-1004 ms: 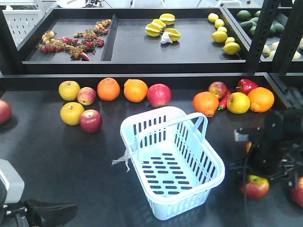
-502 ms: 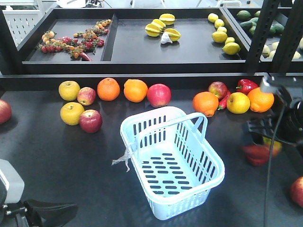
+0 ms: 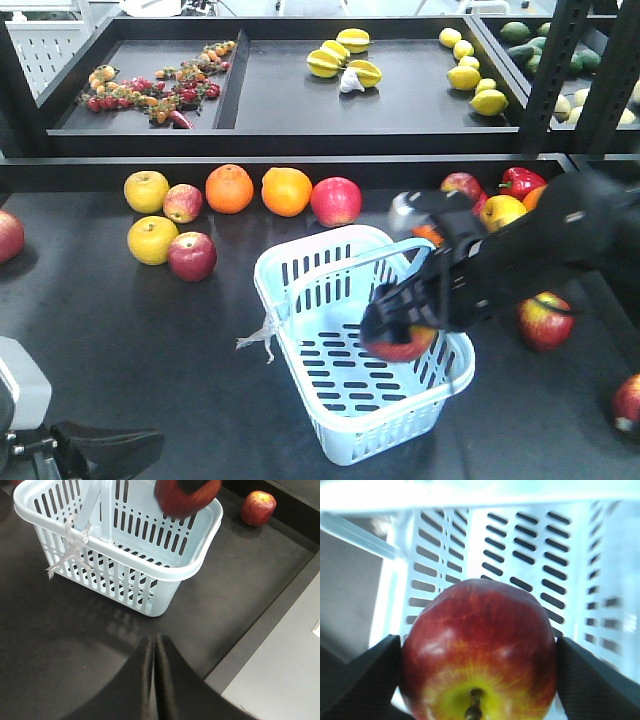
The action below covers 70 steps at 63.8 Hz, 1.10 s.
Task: Pick three apples into basket with both arms
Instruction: 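Carry the red apple over the basket and lower it inside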
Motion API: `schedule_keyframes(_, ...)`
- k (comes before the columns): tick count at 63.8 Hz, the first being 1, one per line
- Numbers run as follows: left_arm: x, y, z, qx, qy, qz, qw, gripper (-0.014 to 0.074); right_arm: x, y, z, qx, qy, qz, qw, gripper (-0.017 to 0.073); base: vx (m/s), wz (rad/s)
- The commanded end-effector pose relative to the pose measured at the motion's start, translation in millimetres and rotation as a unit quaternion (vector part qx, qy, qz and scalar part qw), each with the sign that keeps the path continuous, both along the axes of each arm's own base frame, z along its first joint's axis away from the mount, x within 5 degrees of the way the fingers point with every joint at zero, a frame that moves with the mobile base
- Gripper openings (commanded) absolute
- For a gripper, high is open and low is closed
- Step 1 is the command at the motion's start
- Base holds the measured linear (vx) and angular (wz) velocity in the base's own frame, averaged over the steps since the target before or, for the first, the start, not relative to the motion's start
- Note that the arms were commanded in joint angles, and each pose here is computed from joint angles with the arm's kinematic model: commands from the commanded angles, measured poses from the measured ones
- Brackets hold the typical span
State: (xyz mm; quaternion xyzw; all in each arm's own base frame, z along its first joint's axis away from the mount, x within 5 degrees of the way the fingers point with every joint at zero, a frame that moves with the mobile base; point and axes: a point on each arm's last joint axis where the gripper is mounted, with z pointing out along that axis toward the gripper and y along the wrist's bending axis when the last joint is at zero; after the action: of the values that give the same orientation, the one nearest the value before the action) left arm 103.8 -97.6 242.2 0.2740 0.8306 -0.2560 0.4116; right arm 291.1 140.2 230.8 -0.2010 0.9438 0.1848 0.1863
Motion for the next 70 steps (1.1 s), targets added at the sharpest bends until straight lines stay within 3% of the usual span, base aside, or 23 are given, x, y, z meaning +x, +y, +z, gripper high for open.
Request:
schedule_keyframes(1, 4, -1.2, 11, -0.025, -0.018, 0.016, 0.999, -0.0007, 11, 7, 1, 0.0, -0.044, 0.004, 0.999, 0.0206, 0.0, 0.0)
schedule_keyframes(11, 4, -1.2, 11, -0.025, -0.018, 0.016, 0.999, -0.0007, 16, 9, -15, -0.009, -0.025, 0.007, 1.0, 0.034, 0.0, 0.0)
schedule_keyframes(25, 4, -1.2, 11, -0.025, -0.019, 0.016, 0.999, -0.0007, 16, 9, -15, -0.012, -0.03, 0.014, 0.999, 0.0666, 0.0, 0.0)
schedule_keyframes(32, 4, -1.2, 11, -0.025, -0.019, 0.016, 0.999, -0.0007, 15, 9, -15, -0.012, -0.029, 0.016, 0.999, 0.0721, 0.0, 0.0)
schedule_keyframes(40, 4, -1.2, 11, -0.025, -0.019, 0.016, 0.999, -0.0007, 14, 9, -12, -0.01, -0.032, 0.017, 0.999, 0.0715, 0.0, 0.0)
schedule_keyframes(48, 4, -1.2, 11, -0.025, -0.019, 0.016, 0.999, -0.0007, 9, 8, 3, -0.014, -0.032, 0.035, 0.999, 0.066, 0.0, 0.0)
schedule_keyframes(55, 4, -1.2, 11, -0.025, -0.019, 0.016, 0.999, -0.0007, 0, 3, 20, -0.026, -0.028, 0.045, 0.998, 0.0542, 0.0, 0.0)
schedule_keyframes(65, 4, -1.2, 11, -0.024, -0.019, 0.016, 0.999, -0.0007, -13, -13, 43, -0.065, -0.044, 0.028, 0.996, 0.0191, 0.0, 0.0)
schedule_keyframes(70, 4, -1.2, 11, -0.024, -0.019, 0.016, 0.999, -0.0007, -16, -25, 55, -0.082, -0.064, 0.0, 0.995, 0.0, 0.0, 0.0)
